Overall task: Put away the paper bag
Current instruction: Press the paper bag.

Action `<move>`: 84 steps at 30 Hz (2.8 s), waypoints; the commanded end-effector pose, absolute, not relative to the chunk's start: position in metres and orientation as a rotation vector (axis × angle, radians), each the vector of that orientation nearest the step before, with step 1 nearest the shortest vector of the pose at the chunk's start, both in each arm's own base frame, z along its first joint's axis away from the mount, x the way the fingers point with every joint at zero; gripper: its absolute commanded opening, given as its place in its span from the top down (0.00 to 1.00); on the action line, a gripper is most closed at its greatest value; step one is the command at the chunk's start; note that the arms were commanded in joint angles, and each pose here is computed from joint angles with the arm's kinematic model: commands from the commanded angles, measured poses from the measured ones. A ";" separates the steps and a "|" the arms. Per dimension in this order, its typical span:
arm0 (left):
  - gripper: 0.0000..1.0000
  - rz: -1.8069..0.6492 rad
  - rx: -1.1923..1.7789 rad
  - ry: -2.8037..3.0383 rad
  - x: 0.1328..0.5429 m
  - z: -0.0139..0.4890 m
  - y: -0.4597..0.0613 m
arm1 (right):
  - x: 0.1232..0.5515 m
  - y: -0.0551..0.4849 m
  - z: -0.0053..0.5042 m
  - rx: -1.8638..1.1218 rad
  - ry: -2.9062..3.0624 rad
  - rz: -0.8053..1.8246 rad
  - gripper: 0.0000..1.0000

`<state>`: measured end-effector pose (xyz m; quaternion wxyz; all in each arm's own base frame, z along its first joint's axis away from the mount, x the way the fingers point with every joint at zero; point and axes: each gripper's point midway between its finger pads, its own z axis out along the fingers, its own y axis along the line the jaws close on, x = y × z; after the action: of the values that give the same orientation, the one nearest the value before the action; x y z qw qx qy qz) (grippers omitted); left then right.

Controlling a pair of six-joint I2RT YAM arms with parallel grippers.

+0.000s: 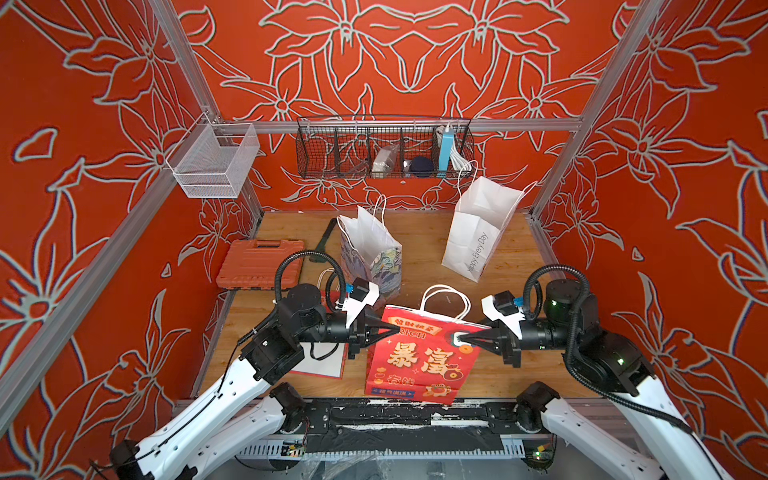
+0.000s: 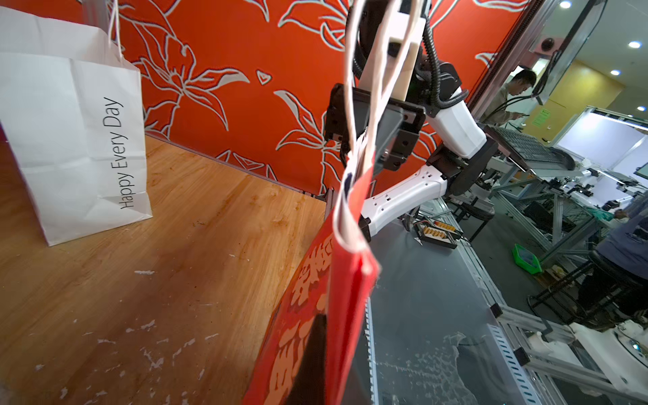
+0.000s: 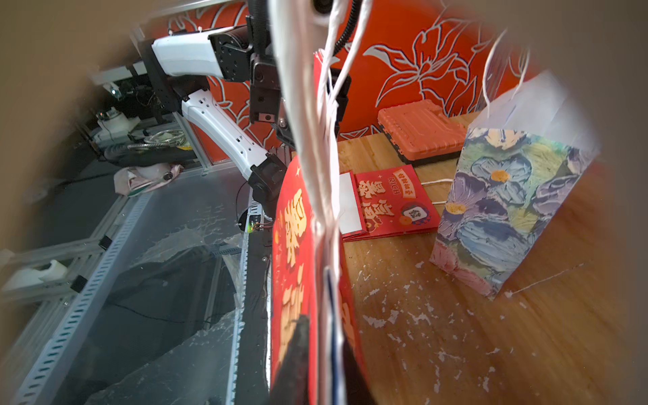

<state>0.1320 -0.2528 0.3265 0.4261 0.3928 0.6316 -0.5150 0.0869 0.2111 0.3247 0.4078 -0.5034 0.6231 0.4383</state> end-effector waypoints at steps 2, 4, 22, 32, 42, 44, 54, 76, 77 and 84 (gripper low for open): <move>1.00 -1.166 0.793 1.595 0.160 0.338 -0.240 | 0.089 0.202 0.332 -1.178 1.596 1.062 0.43; 1.00 -1.178 0.732 1.603 0.167 0.342 -0.236 | 0.096 0.202 0.326 -1.104 1.607 1.063 0.31; 1.00 -1.466 0.652 1.536 0.157 0.376 -0.229 | 0.148 0.199 0.318 -0.819 1.621 0.955 0.17; 1.00 -1.460 0.670 1.559 0.164 0.361 -0.228 | 0.175 0.223 0.370 -0.774 1.548 1.063 0.02; 1.00 -1.504 0.668 1.536 0.159 0.369 -0.227 | 0.161 0.253 0.376 -0.886 1.602 1.359 0.59; 1.00 -1.504 0.657 1.548 0.160 0.366 -0.227 | 0.161 0.254 0.376 -0.885 1.612 1.374 0.72; 0.69 -1.480 0.557 1.561 0.167 0.368 -0.220 | 0.156 0.252 0.389 -0.885 1.581 1.391 1.00; 0.40 -1.447 0.538 1.571 0.170 0.362 -0.218 | 0.150 0.248 0.406 -0.887 1.542 1.390 1.00; 0.40 -1.471 0.564 1.579 0.166 0.357 -0.220 | 0.150 0.248 0.408 -0.882 1.536 1.393 1.00; 1.00 -1.500 0.685 1.574 0.143 0.347 -0.221 | 0.152 0.250 0.417 -0.859 1.508 1.421 1.00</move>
<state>0.1629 -0.2223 0.3379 0.4122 0.2271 0.6535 -0.5928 0.1557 0.2517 0.3878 0.4050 -0.3415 0.6383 0.5584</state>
